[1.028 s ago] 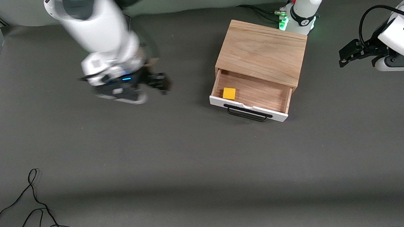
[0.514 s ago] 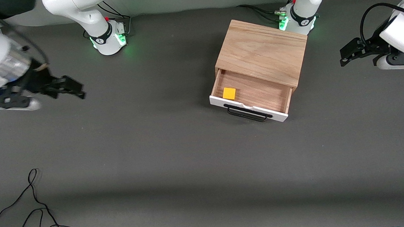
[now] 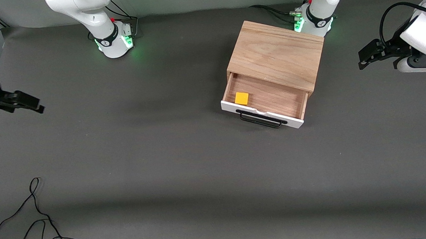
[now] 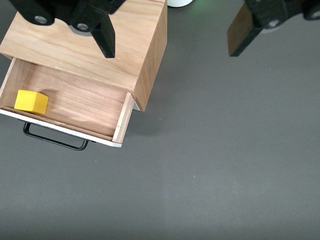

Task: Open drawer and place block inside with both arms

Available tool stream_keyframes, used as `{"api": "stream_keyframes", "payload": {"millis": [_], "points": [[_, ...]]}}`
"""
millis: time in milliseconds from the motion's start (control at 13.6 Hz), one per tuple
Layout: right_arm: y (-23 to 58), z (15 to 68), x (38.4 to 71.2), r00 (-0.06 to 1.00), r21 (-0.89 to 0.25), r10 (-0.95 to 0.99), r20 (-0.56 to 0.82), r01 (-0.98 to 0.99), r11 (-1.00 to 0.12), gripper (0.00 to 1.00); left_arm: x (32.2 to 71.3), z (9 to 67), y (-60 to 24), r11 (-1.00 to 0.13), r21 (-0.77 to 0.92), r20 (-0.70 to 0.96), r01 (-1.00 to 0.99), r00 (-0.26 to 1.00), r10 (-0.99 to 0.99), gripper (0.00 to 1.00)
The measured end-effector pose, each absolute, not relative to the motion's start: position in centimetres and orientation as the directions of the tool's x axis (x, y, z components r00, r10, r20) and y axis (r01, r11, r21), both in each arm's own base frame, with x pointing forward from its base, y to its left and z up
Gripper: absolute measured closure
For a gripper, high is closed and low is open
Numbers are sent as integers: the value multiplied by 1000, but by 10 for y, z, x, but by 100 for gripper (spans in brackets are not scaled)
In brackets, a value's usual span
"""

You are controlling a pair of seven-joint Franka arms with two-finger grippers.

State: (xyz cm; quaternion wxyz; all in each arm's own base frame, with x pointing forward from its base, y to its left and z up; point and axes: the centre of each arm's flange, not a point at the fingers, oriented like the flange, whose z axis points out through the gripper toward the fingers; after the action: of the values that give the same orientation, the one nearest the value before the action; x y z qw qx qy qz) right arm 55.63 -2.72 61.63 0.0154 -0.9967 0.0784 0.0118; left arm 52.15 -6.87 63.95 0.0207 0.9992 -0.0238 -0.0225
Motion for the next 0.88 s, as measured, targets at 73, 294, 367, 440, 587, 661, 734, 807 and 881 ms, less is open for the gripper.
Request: {"api": "stream_keyframes", "payload": {"millis": [73,294,367,440,587,661,734,807,881], "points": [[-32,616,556,986,-29,-162,-27,-162,-986,0,521,640,-70,-998,42,-44,-48,998,-50,0],[-32,616,556,987,-29,-157,-27,-157,-987,0,521,640,-73,-998,40,-43,-55,997,-57,0],[-33,615,556,989,-28,-148,-27,-149,-988,0,521,640,-72,-998,38,-41,-54,998,-56,0],[-35,614,556,990,-28,-138,-29,-139,-990,0,521,641,-71,-998,38,-38,-51,998,-53,0],[-37,611,557,991,-27,-130,-35,-131,-991,0,522,642,-69,-998,38,-30,-49,998,-50,0],[-38,610,557,991,-25,-131,-37,-132,-991,0,521,643,-70,-998,38,-26,-50,998,-51,0],[-39,610,556,991,-24,-132,-37,-133,-991,0,520,643,-70,-998,39,-19,-50,999,-51,0],[-40,610,556,990,-24,-133,-37,-134,-991,0,518,642,-69,-998,39,-10,-49,999,-50,0],[-40,610,556,990,-23,-133,-37,-133,-991,0,515,640,-69,-998,40,-4,-49,999,-49,0]]}}
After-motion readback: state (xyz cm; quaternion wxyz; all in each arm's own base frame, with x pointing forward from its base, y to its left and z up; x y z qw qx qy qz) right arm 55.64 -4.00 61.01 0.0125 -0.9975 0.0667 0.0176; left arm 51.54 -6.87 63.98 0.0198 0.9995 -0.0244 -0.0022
